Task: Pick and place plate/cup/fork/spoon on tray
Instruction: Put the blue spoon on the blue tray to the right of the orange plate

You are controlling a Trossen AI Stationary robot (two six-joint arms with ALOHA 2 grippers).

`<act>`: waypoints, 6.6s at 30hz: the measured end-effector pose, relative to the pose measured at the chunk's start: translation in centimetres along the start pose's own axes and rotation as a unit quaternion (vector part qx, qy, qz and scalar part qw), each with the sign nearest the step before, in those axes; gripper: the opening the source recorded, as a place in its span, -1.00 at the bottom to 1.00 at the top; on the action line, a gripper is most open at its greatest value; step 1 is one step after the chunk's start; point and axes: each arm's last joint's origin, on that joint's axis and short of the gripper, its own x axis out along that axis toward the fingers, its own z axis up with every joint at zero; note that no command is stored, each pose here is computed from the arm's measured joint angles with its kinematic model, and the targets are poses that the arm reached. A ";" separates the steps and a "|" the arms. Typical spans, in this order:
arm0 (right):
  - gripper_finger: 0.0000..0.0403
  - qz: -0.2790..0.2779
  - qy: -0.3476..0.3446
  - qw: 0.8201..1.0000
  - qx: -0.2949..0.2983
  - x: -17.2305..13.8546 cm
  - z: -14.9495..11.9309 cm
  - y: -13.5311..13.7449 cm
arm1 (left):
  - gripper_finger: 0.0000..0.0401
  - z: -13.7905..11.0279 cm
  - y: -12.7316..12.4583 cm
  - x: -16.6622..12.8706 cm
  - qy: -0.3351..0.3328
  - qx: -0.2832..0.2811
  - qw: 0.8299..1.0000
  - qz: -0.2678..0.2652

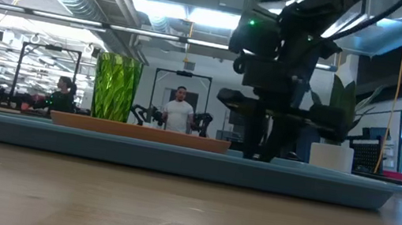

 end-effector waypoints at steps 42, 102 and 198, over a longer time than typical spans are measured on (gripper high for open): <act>-0.68 -0.022 -0.011 1.000 0.018 -0.1 -2.0 -0.3 | -0.74 0.0 0.0 0.0 0.000 0.000 1.000 0.001; -0.91 -0.307 0.160 0.938 -0.004 -1.2 5.3 6.1 | -0.74 -1.1 -1.1 -1.2 0.016 0.041 0.999 -0.030; -0.91 -0.493 0.138 0.855 -0.086 -9.0 7.6 10.2 | -0.74 -4.4 2.3 9.9 0.220 0.200 0.953 0.059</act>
